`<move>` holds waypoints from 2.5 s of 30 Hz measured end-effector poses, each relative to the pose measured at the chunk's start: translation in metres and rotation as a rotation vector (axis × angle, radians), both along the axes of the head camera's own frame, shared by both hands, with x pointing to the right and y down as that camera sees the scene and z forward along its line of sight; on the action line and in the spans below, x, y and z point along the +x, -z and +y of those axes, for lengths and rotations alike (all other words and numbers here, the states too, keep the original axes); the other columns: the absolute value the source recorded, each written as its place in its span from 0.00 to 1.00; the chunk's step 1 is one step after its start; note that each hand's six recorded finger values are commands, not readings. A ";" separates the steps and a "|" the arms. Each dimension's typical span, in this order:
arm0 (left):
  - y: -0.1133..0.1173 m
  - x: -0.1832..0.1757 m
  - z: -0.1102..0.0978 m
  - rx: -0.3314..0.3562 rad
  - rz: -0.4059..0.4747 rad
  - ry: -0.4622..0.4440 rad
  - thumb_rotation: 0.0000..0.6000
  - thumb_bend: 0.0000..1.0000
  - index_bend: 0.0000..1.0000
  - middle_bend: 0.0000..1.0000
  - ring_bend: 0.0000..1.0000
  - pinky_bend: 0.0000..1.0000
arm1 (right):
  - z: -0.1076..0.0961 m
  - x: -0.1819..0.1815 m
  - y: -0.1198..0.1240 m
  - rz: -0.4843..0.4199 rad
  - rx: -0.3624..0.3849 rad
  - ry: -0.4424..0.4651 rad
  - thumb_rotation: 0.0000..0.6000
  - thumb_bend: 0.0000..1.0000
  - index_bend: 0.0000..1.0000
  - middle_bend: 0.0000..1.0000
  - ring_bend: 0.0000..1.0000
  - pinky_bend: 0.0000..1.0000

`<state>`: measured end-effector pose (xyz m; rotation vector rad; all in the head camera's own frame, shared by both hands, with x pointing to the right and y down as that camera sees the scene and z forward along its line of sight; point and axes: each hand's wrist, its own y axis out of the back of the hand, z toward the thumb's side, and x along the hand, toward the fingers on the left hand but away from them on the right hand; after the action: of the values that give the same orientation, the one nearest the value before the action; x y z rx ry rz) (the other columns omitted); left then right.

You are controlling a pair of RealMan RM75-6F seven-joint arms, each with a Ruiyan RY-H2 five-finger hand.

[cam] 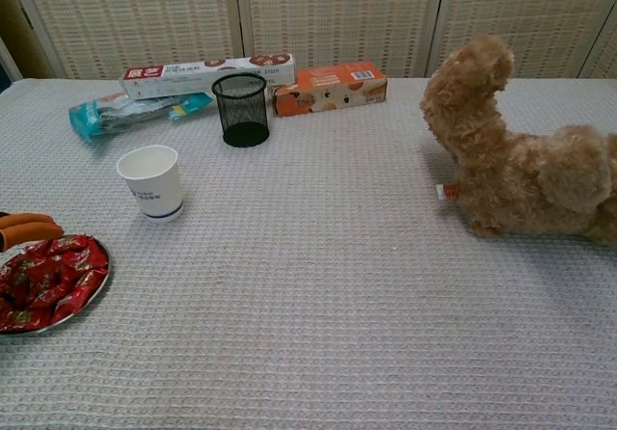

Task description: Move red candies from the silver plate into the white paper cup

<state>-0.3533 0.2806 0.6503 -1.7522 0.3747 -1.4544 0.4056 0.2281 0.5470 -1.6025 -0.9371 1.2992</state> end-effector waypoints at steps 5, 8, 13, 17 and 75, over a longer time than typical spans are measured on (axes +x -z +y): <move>-0.009 0.014 -0.005 0.008 0.014 -0.025 1.00 0.41 0.00 0.00 0.09 0.88 | 0.000 0.001 0.000 -0.002 -0.007 -0.002 1.00 0.06 0.00 0.00 0.00 0.00; -0.015 0.015 -0.007 0.002 0.002 -0.030 1.00 0.41 0.00 0.00 0.09 0.89 | 0.000 0.000 -0.001 -0.002 -0.013 -0.002 1.00 0.06 0.00 0.00 0.00 0.00; -0.026 0.017 -0.009 -0.019 -0.031 -0.043 1.00 0.41 0.00 0.00 0.11 0.90 | 0.000 0.001 -0.002 0.000 -0.020 -0.002 1.00 0.06 0.00 0.00 0.00 0.00; -0.031 0.015 -0.011 -0.021 -0.070 -0.055 1.00 0.41 0.02 0.02 0.17 0.92 | 0.000 0.001 -0.003 0.002 -0.027 -0.004 1.00 0.06 0.00 0.00 0.00 0.00; -0.035 0.023 -0.045 0.117 0.112 -0.015 1.00 0.75 0.75 0.71 0.67 1.00 | 0.000 0.004 -0.014 0.043 -0.104 -0.022 1.00 0.06 0.00 0.00 0.00 0.00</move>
<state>-0.3305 0.2360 0.6858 -1.7425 0.4944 -1.3009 0.4091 0.2284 0.5610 -1.6412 -0.8749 1.4123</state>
